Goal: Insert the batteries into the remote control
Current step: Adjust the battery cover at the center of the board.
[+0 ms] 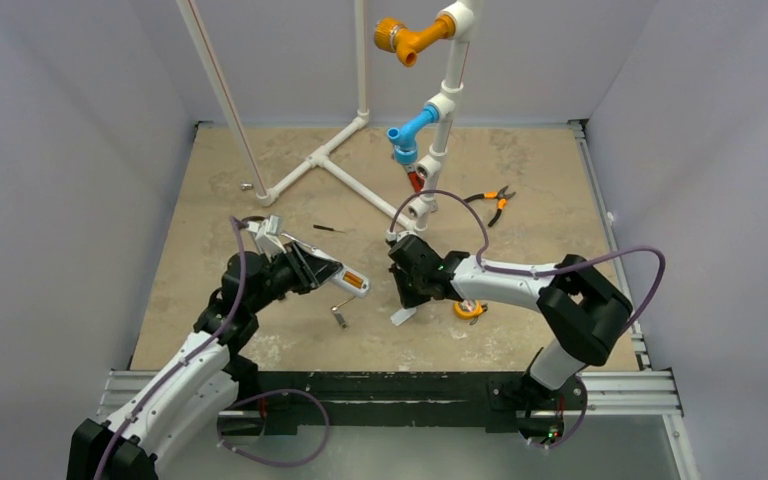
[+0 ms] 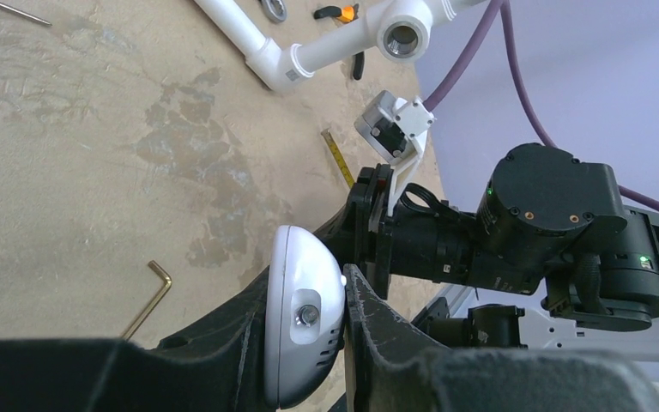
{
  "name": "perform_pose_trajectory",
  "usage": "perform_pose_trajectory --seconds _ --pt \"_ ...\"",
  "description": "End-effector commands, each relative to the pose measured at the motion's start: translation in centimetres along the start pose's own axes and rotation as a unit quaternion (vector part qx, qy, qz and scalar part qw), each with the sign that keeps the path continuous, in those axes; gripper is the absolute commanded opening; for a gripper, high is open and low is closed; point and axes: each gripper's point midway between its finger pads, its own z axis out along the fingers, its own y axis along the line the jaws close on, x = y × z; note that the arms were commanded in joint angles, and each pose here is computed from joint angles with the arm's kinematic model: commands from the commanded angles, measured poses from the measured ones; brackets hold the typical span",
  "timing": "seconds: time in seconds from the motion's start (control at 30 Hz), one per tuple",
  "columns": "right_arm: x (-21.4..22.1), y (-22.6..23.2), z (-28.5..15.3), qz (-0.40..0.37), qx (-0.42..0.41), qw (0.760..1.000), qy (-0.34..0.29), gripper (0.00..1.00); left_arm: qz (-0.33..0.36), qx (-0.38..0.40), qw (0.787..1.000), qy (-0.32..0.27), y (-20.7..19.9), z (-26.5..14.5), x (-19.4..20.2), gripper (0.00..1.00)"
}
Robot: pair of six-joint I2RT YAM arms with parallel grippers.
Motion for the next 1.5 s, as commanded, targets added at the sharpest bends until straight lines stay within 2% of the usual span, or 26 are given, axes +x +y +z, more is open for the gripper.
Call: perform_pose_trajectory --seconds 0.0,0.33,0.6,0.93,1.17,1.3,1.47 --pt "1.5 -1.7 -1.3 -0.013 0.031 0.999 0.016 0.0 0.012 0.044 0.999 -0.023 -2.4 0.4 -1.9 0.0" --pt "4.3 -2.7 -2.1 -0.016 0.032 0.998 0.049 0.0 0.015 0.049 0.998 -0.021 -2.9 0.6 -2.1 0.0" --pt "6.0 -2.0 -2.1 -0.017 -0.006 0.998 0.067 0.0 0.018 0.051 0.998 -0.021 -3.2 0.6 -2.3 0.0" --pt "7.5 -0.7 -2.5 0.002 -0.057 0.996 0.075 0.0 0.014 0.053 0.998 -0.021 -3.3 0.6 -2.3 0.0" --pt "8.2 -0.8 -3.1 0.003 -0.062 0.995 0.083 0.0 0.012 0.053 0.998 -0.02 -3.3 0.7 -2.3 0.0" --pt "7.6 -1.0 -3.5 0.006 -0.057 0.996 0.066 0.0 0.011 0.052 0.998 -0.021 -3.3 0.7 -2.4 0.0" --pt "4.3 -1.7 -4.9 0.006 -0.034 0.999 -0.02 0.2 0.008 0.05 0.999 -0.021 -3.1 0.7 -2.3 0.0"
